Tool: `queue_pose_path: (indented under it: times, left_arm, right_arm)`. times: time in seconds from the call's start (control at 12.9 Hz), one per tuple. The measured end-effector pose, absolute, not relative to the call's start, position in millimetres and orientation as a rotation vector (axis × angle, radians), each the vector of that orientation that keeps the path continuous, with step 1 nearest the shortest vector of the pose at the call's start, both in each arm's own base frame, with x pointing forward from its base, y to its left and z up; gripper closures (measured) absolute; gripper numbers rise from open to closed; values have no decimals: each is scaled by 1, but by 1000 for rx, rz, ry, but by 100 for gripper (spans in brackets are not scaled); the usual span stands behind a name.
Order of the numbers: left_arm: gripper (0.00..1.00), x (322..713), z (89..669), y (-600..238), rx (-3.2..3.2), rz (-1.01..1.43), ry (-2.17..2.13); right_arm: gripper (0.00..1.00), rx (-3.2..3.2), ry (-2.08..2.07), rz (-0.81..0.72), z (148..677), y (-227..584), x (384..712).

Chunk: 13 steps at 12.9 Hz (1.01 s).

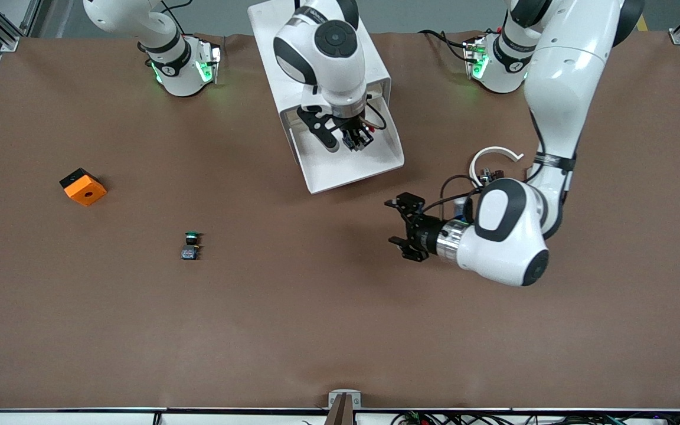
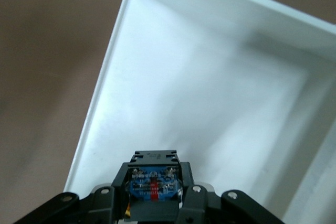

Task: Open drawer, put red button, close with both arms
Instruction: 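Place the red button into the open drawer with the right gripper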

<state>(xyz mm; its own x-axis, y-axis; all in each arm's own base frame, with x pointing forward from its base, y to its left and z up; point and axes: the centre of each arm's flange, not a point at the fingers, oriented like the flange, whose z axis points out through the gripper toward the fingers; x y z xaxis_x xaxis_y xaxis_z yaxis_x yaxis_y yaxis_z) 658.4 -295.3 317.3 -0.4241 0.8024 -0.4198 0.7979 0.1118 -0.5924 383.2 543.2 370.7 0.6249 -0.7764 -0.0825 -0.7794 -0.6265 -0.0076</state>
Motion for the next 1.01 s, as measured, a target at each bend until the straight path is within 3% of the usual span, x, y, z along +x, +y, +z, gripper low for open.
queue_pose_path:
  times: [0.15, 0.54, 1.01]
  left_arm:
    - [0, 664, 331, -276, -1821, 1075, -2322]
    - [0, 670, 383, -237, -2425, 591, -1932]
    - [0, 653, 369, -271, -2932, 542, -1283]
  right_arm:
    - [53, -2800, 1349, 102, 364, 541, 387]
    - [3, -2780, 1335, 74, 376, 539, 400]
    - [0, -2887, 1128, 70, 407, 472, 482]
